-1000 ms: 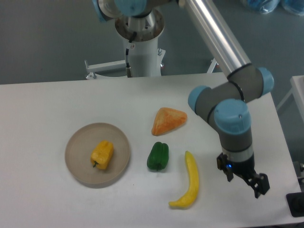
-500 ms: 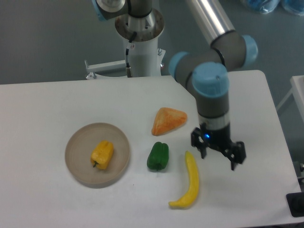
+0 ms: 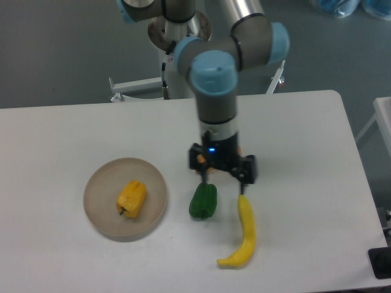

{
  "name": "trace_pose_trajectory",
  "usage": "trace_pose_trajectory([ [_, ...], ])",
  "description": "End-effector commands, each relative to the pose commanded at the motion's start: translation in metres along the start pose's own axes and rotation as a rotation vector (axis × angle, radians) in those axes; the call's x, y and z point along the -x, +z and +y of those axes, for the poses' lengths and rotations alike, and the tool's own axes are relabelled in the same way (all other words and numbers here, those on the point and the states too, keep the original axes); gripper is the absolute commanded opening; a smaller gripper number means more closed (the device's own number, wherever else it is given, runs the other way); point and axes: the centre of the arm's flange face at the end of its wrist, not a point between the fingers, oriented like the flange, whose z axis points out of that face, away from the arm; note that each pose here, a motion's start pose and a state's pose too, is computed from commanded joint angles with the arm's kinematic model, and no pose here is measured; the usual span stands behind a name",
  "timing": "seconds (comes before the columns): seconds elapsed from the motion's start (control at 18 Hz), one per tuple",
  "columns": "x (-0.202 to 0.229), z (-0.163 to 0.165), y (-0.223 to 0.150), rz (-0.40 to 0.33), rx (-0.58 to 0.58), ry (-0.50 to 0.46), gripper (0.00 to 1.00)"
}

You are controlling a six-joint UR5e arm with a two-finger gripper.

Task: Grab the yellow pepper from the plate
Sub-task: 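Move the open gripper over the yellow pepper on the plate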

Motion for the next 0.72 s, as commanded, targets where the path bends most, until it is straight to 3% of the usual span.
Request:
trace_pose_trajectory([
  [0.28, -0.056, 0.013, 0.023, 0.067, 0.040, -0.003, 1.00],
  [0.5, -0.081, 0.013, 0.038, 0.080, 0.049, -0.029, 1.00],
  [0.72, -0.094, 0.011, 0.056, 0.089, 0.052, 0.003, 1.00],
])
